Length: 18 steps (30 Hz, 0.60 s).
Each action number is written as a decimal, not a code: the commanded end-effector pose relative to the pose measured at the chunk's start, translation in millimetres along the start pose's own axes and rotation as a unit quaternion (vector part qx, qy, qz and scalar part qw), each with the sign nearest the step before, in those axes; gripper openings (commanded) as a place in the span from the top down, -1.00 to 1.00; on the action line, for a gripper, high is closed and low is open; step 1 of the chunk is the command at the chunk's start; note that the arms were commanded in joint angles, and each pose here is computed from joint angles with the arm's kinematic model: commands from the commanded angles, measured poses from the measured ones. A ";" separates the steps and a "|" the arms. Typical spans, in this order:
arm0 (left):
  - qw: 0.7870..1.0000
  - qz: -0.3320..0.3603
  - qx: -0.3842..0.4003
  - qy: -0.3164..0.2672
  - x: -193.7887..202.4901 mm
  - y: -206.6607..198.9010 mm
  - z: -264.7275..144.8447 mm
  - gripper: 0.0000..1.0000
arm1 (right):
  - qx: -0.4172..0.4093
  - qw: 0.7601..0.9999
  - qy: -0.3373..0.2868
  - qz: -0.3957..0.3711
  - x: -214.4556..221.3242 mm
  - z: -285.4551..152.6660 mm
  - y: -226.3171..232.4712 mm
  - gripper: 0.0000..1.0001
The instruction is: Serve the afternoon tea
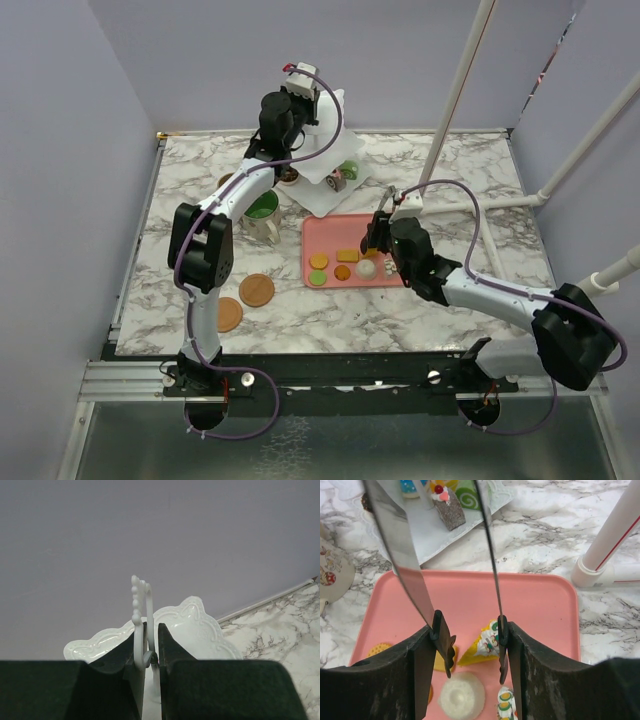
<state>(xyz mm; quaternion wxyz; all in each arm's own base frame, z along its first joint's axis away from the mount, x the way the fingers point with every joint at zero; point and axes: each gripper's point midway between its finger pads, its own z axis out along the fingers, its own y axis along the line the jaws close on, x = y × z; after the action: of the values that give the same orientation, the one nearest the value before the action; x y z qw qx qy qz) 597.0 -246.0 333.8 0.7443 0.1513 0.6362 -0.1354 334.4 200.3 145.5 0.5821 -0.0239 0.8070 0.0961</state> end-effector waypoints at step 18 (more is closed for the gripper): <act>0.999 0.008 0.012 -0.038 -39.4 2.8 -11.9 0.70 | 0.014 0.992 -0.124 -0.025 -39.9 -3.3 -10.5 -0.10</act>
<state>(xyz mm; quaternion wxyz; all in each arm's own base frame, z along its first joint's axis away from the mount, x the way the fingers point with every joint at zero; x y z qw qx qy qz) 593.4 -241.7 336.3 0.7450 0.1568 0.6343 -0.1344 348.0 192.9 171.3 0.6440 -0.0409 0.7611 0.0656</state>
